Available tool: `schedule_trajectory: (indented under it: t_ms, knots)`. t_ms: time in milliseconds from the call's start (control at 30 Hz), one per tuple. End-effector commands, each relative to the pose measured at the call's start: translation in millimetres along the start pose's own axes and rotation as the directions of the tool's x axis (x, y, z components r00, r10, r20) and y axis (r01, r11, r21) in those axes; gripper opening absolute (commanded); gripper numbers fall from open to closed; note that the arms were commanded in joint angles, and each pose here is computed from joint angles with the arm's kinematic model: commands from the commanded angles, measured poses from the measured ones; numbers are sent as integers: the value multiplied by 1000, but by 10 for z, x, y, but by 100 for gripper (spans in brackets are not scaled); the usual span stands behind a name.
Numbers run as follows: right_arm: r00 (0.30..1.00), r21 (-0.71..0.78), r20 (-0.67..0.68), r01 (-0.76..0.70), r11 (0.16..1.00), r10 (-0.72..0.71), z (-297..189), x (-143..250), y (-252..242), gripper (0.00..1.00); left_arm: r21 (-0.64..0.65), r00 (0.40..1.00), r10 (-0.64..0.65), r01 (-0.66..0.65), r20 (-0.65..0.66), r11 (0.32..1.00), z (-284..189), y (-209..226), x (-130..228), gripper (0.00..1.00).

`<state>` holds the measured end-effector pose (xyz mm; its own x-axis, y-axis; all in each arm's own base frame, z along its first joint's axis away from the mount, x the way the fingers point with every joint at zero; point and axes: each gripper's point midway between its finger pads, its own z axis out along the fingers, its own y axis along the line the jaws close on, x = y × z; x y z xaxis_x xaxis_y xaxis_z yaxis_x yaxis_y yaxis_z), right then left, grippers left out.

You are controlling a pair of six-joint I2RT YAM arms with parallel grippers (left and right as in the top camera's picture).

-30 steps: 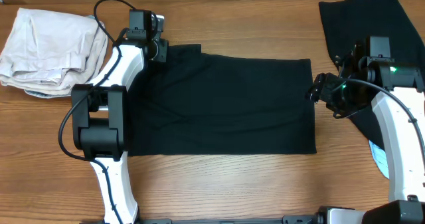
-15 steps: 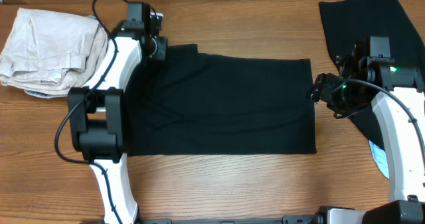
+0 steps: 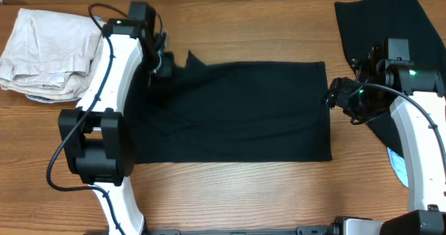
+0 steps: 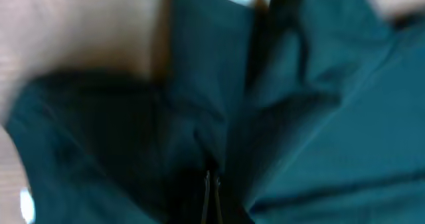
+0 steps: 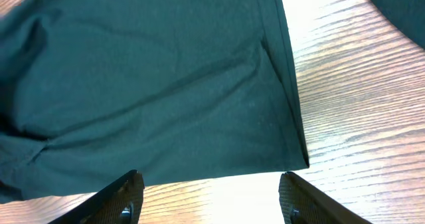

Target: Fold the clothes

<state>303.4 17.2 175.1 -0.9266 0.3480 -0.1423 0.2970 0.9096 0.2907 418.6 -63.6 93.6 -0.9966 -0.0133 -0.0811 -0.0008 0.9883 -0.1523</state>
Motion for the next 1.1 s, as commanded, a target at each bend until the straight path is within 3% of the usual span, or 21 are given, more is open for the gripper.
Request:
schedule_trajectory:
  t_ms: [0, 167, 233, 467, 500, 633, 767, 1067]
  knots:
    - [999, -1, 36, 26, 1000, -26, -76, -68, 40, 69, 3, 990, -32, 33, -140, 999, 202, -72, 331, 4]
    - [999, -1, 36, 26, 1000, -26, -76, -70, 40, 69, -9, 977, -40, 39, -208, 999, 243, -53, 513, 34]
    - [999, -1, 36, 26, 1000, -26, -76, -70, 40, 69, -6, 981, -37, 36, -190, 999, 241, -60, 464, 40]
    - [998, -1, 38, 42, 999, -42, -76, -75, 42, 70, 20, 999, 14, -15, 46, 1000, 87, -145, -151, 40]
    - [998, -1, 38, 42, 999, -42, -76, -74, 40, 70, -12, 992, 22, -21, 126, 1000, 58, -101, -346, 41]
    - [998, -2, 41, 42, 999, -42, -76, -81, 44, 70, -75, 969, -28, 47, 245, 996, 57, 24, -647, 35]
    - [998, -2, 40, 42, 999, -42, -76, -78, 43, 70, -79, 974, -36, 55, 224, 995, 212, 43, -651, 41]
    - [998, -1, 37, 45, 999, -45, -76, -71, 41, 71, -92, 986, -67, 82, 152, 992, 614, 119, -598, 41]
